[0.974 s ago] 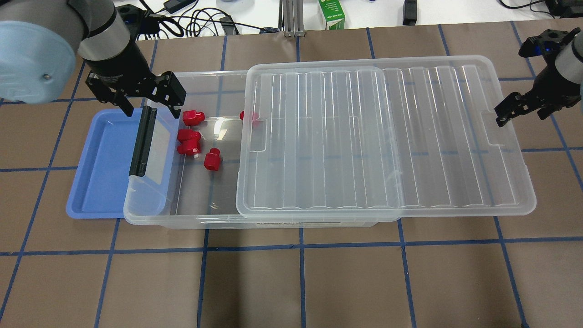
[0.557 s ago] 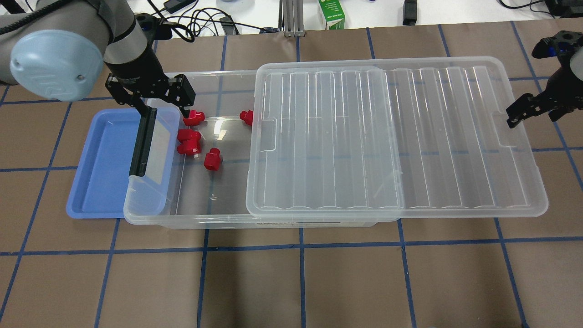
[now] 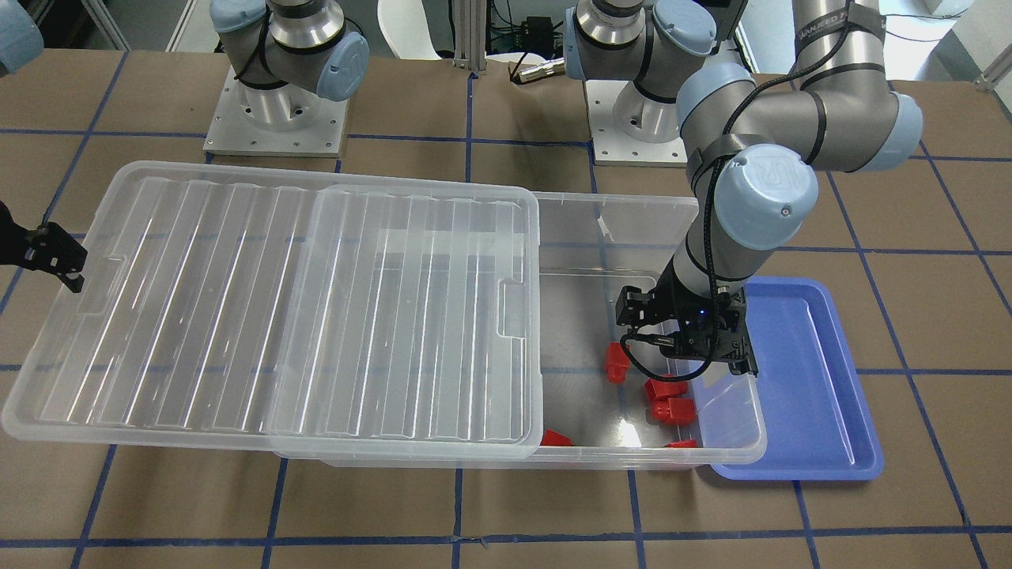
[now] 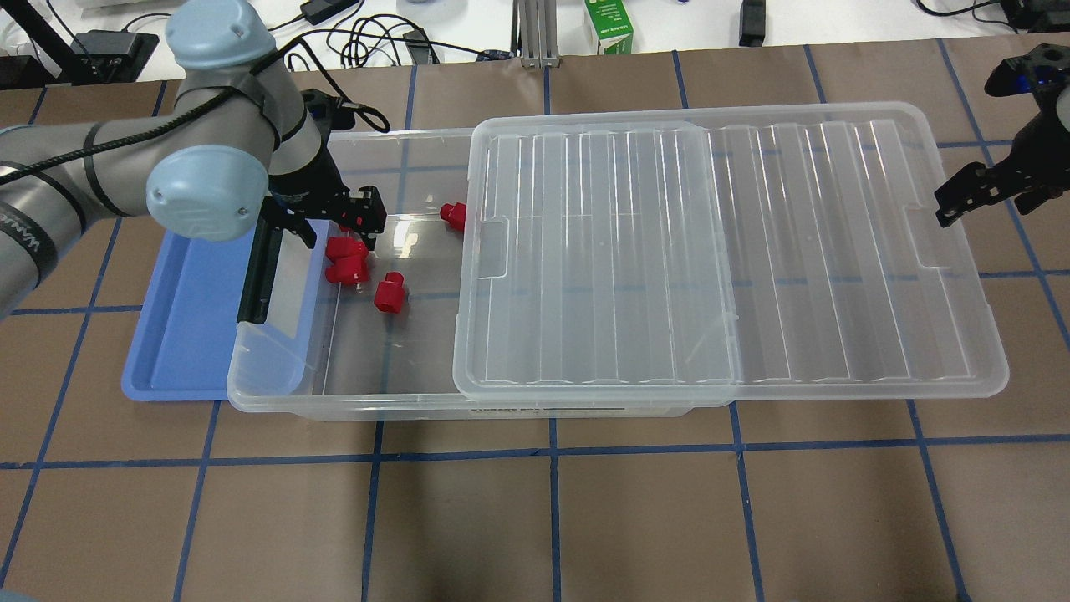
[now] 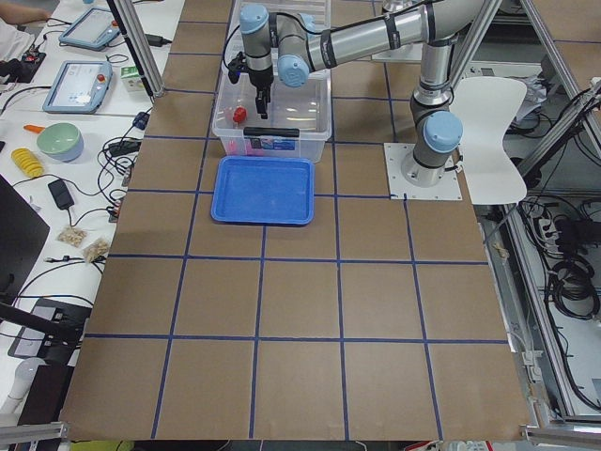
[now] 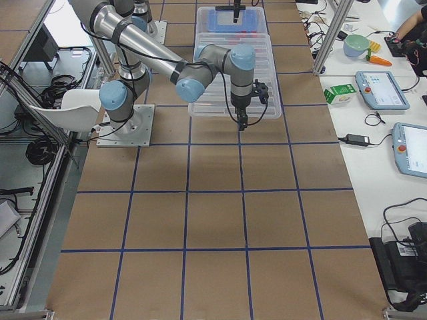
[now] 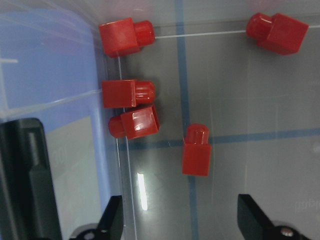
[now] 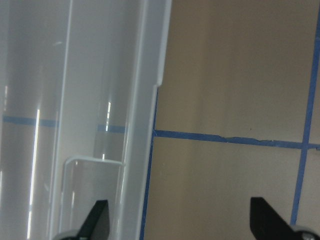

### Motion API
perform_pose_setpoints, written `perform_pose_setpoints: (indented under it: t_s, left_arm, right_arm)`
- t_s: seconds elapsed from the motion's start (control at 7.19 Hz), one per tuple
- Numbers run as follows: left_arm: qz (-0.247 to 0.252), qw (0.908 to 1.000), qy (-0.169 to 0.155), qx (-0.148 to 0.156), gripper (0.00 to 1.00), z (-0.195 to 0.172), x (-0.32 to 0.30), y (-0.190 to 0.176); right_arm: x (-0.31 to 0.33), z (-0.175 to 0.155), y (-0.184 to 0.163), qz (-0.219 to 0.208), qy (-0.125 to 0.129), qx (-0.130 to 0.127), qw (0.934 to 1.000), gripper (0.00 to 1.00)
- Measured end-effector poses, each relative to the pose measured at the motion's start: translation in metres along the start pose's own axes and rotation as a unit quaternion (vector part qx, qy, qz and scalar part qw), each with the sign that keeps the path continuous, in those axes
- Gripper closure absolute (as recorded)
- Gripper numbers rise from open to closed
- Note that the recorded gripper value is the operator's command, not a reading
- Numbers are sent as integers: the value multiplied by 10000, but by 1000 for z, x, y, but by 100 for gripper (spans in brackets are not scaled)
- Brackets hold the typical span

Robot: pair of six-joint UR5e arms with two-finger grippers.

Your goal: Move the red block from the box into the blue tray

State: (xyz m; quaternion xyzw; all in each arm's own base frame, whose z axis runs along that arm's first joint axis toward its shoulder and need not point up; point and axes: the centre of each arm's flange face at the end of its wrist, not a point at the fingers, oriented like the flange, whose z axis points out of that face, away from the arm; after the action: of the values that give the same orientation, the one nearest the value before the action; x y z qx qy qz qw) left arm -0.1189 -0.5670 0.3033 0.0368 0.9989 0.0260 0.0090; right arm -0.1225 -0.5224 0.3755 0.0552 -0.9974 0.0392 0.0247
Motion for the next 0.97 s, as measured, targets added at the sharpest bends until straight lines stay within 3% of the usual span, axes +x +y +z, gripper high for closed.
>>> perform_pose_setpoints:
  t_s: [0.14, 0.56, 0.97]
  left_arm:
    - [13, 10000, 14, -73, 22, 16, 0, -2]
    - [17, 9989, 339, -314, 22, 53, 7, -10]
    - [28, 9978, 409, -524, 22, 79, 8, -13]
  right_arm:
    - [-2, -20, 0, -2, -44, 1, 10000, 0]
    - [-7, -121, 4, 39, -198, -184, 9996, 0]
    - [-25, -172, 29, 193, -136, -173, 9996, 0]
